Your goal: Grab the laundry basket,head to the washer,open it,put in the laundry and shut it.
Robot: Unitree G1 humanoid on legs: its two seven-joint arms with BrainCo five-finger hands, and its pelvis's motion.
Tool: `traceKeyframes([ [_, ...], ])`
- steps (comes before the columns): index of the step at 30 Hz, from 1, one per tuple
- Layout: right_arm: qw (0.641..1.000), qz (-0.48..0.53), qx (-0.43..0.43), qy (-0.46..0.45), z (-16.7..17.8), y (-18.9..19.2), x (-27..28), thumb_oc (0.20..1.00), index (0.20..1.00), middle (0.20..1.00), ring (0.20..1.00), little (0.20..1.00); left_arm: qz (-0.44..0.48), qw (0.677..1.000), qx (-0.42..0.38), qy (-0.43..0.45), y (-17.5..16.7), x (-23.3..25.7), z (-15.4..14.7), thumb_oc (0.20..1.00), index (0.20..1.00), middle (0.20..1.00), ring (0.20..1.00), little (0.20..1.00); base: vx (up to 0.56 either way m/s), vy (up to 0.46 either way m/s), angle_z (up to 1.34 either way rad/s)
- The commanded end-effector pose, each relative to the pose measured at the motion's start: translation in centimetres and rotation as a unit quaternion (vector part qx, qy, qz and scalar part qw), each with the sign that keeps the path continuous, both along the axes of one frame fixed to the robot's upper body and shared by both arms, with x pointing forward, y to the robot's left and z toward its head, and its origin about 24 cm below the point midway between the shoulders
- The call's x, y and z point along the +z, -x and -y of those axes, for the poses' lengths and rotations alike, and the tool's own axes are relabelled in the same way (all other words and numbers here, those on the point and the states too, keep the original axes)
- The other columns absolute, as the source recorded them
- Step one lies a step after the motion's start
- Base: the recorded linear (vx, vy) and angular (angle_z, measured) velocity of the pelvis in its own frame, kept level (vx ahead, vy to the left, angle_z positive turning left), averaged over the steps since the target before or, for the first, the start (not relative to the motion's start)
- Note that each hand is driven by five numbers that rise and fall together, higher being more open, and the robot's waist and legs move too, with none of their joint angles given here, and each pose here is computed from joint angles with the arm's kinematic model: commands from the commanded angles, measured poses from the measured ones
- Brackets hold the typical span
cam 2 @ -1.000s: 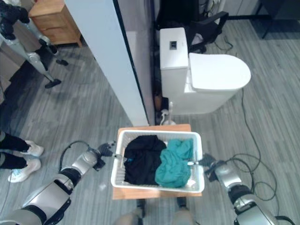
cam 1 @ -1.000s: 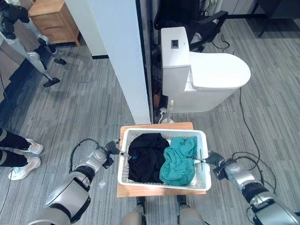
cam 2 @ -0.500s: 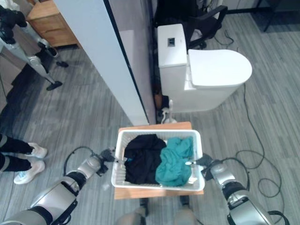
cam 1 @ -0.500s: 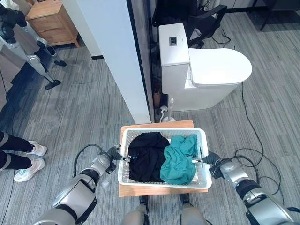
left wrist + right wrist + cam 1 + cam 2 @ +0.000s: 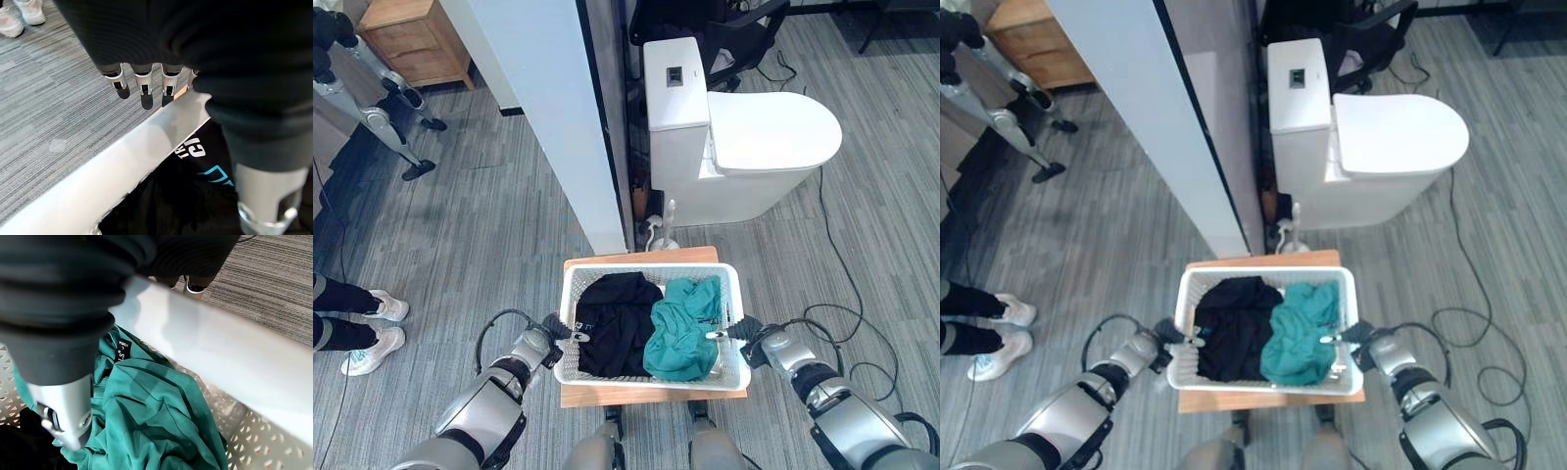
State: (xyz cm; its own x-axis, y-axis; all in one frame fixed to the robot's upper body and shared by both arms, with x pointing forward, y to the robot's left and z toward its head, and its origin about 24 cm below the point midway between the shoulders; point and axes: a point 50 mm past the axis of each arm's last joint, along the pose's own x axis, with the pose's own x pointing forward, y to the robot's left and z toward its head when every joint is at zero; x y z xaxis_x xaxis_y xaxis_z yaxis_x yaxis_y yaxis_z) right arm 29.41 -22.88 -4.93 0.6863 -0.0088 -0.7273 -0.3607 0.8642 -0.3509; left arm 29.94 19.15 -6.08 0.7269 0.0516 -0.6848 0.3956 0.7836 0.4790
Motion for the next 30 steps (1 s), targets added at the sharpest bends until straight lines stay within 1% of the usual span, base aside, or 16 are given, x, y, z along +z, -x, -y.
traceKeyframes([
  [1,0.999,0.033,0.036,0.017,-2.3,-2.8,2.0,1.0,1.0,1.0,1.0,1.0,0.014,1.0,-0.014,0.003,-1.8,1.3,2.4,1.0,1.0,1.0,1.0,1.0,0.0,0.0,0.0],
  [10,0.997,0.078,0.012,0.012,-2.6,-3.7,3.0,1.0,1.0,1.0,1.0,1.0,0.022,0.999,-0.006,0.022,-1.9,1.3,3.5,1.0,1.0,1.0,1.0,1.0,0.0,0.0,0.0],
  [12,0.995,0.093,-0.032,-0.025,-2.8,-3.6,2.8,1.0,1.0,1.0,1.0,1.0,0.016,0.999,0.011,0.04,-1.4,0.8,3.8,1.0,1.0,1.0,1.0,1.0,0.0,0.0,0.0],
  [14,0.993,0.099,-0.05,-0.045,-3.0,-3.2,2.4,1.0,1.0,1.0,1.0,1.0,0.007,0.998,0.022,0.056,-0.8,0.2,4.3,1.0,1.0,1.0,1.0,1.0,0.05,0.023,0.0],
  [15,0.992,0.105,-0.05,-0.053,-3.4,-3.1,2.4,1.0,1.0,1.0,1.0,1.0,0.013,0.998,0.025,0.055,-0.8,0.2,4.4,1.0,1.0,1.0,1.0,1.0,0.07,0.022,0.0],
  [16,0.984,0.133,-0.07,-0.092,-4.2,-3.3,2.8,1.0,1.0,1.0,1.0,1.0,0.037,0.999,0.01,0.037,-1.3,0.7,5.0,1.0,1.0,1.0,1.0,1.0,0.05,0.018,0.01],
  [17,0.981,0.142,-0.078,-0.109,-4.6,-3.2,2.8,1.0,1.0,1.0,1.0,1.0,0.045,0.998,0.014,0.038,-1.3,0.8,5.2,1.0,1.0,1.0,1.0,1.0,0.04,0.011,0.01],
  [21,0.976,0.146,-0.096,-0.133,-5.1,-2.6,2.2,1.0,1.0,1.0,1.0,1.0,0.05,0.997,0.028,0.056,-1.1,0.6,5.9,1.0,1.0,1.0,1.0,1.0,0.01,-0.002,0.0],
  [28,0.971,0.153,-0.111,-0.149,-5.5,-2.2,1.9,1.0,1.0,1.0,1.0,1.0,0.065,0.994,0.053,0.072,-1.4,1.0,5.9,1.0,1.0,1.0,1.0,1.0,0.02,-0.004,0.03],
  [30,0.97,0.149,-0.114,-0.152,-5.6,-1.9,1.6,0.859,0.859,0.859,0.859,0.859,0.064,0.994,0.052,0.065,-1.4,0.9,5.7,1.0,1.0,1.0,1.0,1.0,0.0,0.0,0.0],
])
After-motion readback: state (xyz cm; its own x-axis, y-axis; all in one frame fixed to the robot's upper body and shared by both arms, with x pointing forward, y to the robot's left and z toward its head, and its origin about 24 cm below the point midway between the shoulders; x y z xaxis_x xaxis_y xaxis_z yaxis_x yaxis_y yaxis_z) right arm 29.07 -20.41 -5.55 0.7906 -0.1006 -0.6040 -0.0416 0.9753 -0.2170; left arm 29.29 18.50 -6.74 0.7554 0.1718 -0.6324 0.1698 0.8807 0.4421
